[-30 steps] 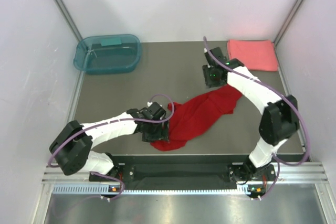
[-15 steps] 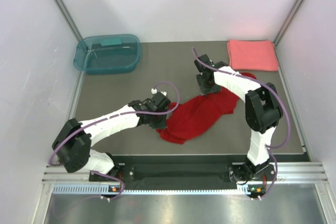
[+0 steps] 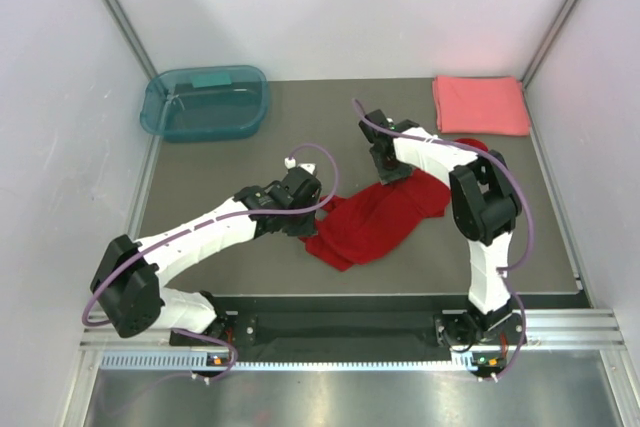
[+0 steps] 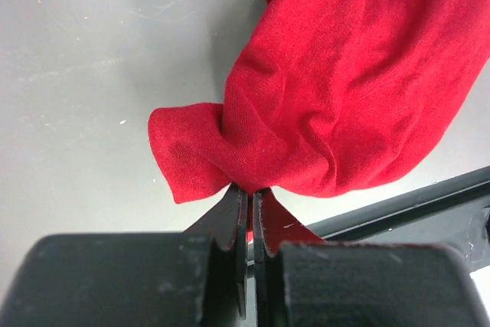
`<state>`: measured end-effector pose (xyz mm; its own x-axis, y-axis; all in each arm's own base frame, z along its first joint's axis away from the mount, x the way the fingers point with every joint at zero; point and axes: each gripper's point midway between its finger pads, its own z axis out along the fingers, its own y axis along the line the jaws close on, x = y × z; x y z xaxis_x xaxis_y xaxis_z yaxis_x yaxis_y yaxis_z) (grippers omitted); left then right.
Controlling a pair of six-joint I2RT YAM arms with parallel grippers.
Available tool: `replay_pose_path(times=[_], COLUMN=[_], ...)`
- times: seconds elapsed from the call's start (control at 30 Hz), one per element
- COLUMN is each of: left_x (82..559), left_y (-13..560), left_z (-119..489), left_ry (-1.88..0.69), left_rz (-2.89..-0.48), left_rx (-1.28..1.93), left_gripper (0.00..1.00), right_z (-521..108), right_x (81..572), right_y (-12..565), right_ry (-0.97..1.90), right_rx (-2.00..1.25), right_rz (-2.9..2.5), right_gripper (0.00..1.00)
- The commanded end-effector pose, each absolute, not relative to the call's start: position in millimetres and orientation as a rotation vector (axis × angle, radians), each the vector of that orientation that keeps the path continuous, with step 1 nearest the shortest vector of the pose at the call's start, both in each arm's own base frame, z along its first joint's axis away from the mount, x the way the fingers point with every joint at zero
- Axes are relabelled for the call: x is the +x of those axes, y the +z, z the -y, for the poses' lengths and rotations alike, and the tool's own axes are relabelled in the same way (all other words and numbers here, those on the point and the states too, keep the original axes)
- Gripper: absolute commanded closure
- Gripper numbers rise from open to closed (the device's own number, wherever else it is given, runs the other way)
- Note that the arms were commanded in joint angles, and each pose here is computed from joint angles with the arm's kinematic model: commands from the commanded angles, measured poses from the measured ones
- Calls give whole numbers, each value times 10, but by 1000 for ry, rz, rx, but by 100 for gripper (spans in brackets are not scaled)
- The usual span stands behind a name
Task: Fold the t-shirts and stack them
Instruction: Flatten the tshirt out
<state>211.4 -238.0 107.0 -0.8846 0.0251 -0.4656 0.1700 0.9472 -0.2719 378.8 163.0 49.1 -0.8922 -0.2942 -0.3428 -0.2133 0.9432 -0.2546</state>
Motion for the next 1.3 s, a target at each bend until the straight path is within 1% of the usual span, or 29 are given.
replay_pose_path(times=[0.0, 0.07, 0.13, 0.2, 0.23, 0.33, 0.37, 0.43, 0.47, 0.57, 0.63, 0.67, 0.7, 0.77, 0.83, 0.9, 1.0, 1.07, 1.1, 1.13, 1.17, 1.23, 1.27], left_x=[2132, 2122, 2113, 2101, 2105, 2107, 2109, 2125, 2131, 2164, 2211, 2229, 2253, 2273, 2290, 2285, 2283, 2269, 2289, 2312, 2332, 2395, 2476], left_y=[1171, 1169, 1157, 1163, 1162, 1179, 1181, 1213, 1227, 1310, 1431, 1475, 1581, 1727, 1854, 1970, 2155, 2296, 2488, 2575, 2873, 3149, 3379], left_z=[2389, 2396, 2393, 2389, 2380, 2369, 2362, 2349, 2339, 2305, 2275, 2247, 2223, 2185, 2169, 2149, 2140, 2060, 2029, 1920, 1863, 1758, 1697], left_ry=[-451, -461, -468, -472, -471, -469, -464, -464, -459, -449, -444, -438, -437, -456, -476, -505, -551, -540, -548, -497, -512, -485, -455], left_rz=[-2606, -2607, -2608, -2606, -2606, -2603, -2603, -2598, -2596, -2581, -2554, -2542, -2513, -2473, -2438, -2393, -2335, -2304, -2261, -2239, -2162, -2074, -1994], left_rx=[137, 136, 132, 129, 125, 126, 127, 125, 123, 115, 99, 92, 85, 71, 60, 51, 40, 22, 7, -22, -31, -48, -45], left_gripper=[100, 100, 100, 100, 100, 100, 100, 100, 100, 100, 100, 100, 100, 100, 100, 100, 100, 100, 100, 100, 100, 100, 100], right_z=[-1681, -1642, -1609, -1548, -1535, -1491, -1468, -1448, -1430, -1395, -1327, -1308, -1279, -1242, -1204, -1256, -1359, -1446, -1482, -1506, -1536, -1518, -1507], right_x=[3879, 3889, 3881, 3876, 3872, 3876, 3889, 3897, 3906, 3878, 3851, 3793, 3759, 3696, 3629, 3572, 3533, 3496, 3480, 3463, 3441, 3412, 3402], right_y=[537, 520, 507, 517, 520, 563, 607, 719, 776, 1009, 1281, 1320, 1555, 1710, 1997, 2100, 2033, 2006, 2037, 2063, 2122, 2164, 2187], right_ry=[-347, -382, -423, -474, -486, -518, -531, -530, -538, -505, -451, -419, -361, -266, -194, -90, 13, 95, 128, 151, 181, 185, 183], right_rx=[-387, -386, -393, -401, -402, -396, -386, -369, -355, -321, -266, -255, -215, -163, -124, -127, -163, -172, -176, -175, -186, -188, -186], right_rz=[-2667, -2664, -2661, -2647, -2642, -2616, -2599, -2572, -2557, -2525, -2487, -2492, -2451, -2444, -2387, -2364, -2399, -2415, -2407, -2404, -2392, -2389, -2387], right_gripper=[65, 67, 74, 75, 80, 89, 96, 100, 100, 100, 100, 100, 100, 100, 100, 100, 100, 89, 84, 77, 75, 68, 68])
